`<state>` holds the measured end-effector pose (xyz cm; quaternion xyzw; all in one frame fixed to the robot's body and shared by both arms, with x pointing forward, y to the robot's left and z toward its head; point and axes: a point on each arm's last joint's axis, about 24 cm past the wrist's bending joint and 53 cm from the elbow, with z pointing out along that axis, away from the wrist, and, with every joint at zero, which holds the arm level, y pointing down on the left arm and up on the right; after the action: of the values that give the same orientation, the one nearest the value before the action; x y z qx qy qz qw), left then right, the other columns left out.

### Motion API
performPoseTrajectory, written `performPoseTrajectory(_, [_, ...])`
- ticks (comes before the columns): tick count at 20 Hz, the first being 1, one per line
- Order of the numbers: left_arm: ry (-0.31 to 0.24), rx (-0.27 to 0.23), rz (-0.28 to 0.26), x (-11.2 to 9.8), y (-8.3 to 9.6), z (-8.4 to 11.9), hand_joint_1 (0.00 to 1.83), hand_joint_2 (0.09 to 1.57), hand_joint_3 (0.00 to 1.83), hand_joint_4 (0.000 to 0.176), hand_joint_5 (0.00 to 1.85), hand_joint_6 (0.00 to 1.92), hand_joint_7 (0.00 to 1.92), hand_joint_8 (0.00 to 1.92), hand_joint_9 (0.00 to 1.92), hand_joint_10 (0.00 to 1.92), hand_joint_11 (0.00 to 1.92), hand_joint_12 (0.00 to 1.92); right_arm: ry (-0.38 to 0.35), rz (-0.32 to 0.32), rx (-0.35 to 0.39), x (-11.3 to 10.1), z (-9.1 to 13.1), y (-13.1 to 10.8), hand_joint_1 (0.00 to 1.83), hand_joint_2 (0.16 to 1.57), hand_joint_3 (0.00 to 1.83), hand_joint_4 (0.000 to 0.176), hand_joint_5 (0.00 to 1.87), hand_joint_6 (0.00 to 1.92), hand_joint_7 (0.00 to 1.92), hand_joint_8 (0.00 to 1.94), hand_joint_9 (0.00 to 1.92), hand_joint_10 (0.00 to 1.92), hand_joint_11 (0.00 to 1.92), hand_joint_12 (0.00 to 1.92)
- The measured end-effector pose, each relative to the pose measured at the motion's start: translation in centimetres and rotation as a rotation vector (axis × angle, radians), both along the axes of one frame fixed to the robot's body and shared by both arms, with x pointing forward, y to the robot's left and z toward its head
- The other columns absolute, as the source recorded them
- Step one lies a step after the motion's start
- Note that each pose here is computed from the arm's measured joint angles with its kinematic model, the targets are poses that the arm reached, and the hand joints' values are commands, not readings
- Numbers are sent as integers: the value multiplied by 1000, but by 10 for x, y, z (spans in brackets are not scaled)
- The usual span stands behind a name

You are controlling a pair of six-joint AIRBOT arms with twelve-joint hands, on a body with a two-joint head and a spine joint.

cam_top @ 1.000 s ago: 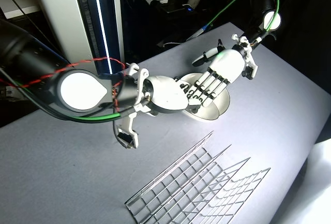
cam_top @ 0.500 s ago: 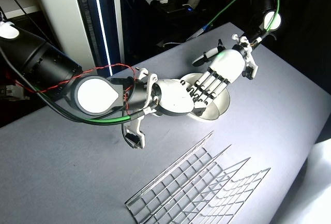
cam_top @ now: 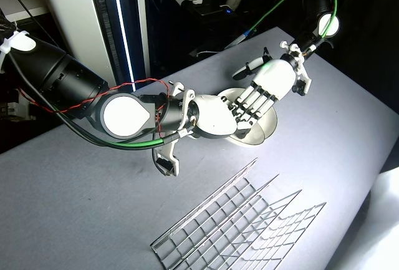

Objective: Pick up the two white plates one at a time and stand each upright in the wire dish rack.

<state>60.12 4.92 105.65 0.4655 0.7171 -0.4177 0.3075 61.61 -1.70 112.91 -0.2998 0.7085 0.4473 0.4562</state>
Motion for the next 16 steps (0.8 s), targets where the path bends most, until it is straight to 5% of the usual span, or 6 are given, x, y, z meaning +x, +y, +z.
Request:
performPoseTrajectory(6, [0, 0, 0, 0, 0, 0, 0, 1122, 0, 0, 0, 0, 0, 0, 0, 0, 0, 0, 9, -7, 24, 1, 5, 1, 1221, 1059, 0, 0, 872, 32, 907, 24, 872, 65, 398, 1117])
performPoseTrajectory(7, [0, 0, 0, 0, 0, 0, 0, 1123, 0, 0, 0, 0, 0, 0, 0, 0, 0, 0, 7, -5, 21, 1, 5, 1, 1170, 1136, 0, 0, 918, 844, 983, 6, 933, 52, 464, 1107])
performPoseTrajectory(8, [0, -1, 0, 0, 0, 0, 0, 1124, 1, 0, 0, 0, 0, 0, 0, 0, 0, 0, 3, -1, 19, 0, 4, 2, 1214, 1099, 14, 0, 955, 995, 1046, 658, 1039, 73, 543, 1118])
performPoseTrajectory(9, [1, -2, 0, 0, 0, 0, 0, 1127, 2, 0, 0, 0, 0, 0, 0, 0, 0, 0, 1, 8, 26, -1, 6, 3, 1220, 1106, 2, 15, 970, 1025, 1040, 819, 1111, 90, 620, 1130])
performPoseTrajectory(11, [2, -2, -1, 0, 0, 0, 0, 1128, 2, 0, 0, 0, 0, 0, 0, 0, 0, 0, -4, 18, 35, -3, 8, 4, 1223, 1107, 0, 10, 1018, 995, 1005, 887, 1162, 104, 682, 1153])
performPoseTrajectory(16, [3, -6, 3, 0, 0, 1, 0, 1125, 1, 0, 0, 0, 0, 0, 0, 0, 0, 0, -8, 33, 47, -6, 12, 5, 1234, 1085, 1, 14, 1053, 934, 1067, 793, 1242, 67, 775, 1102])
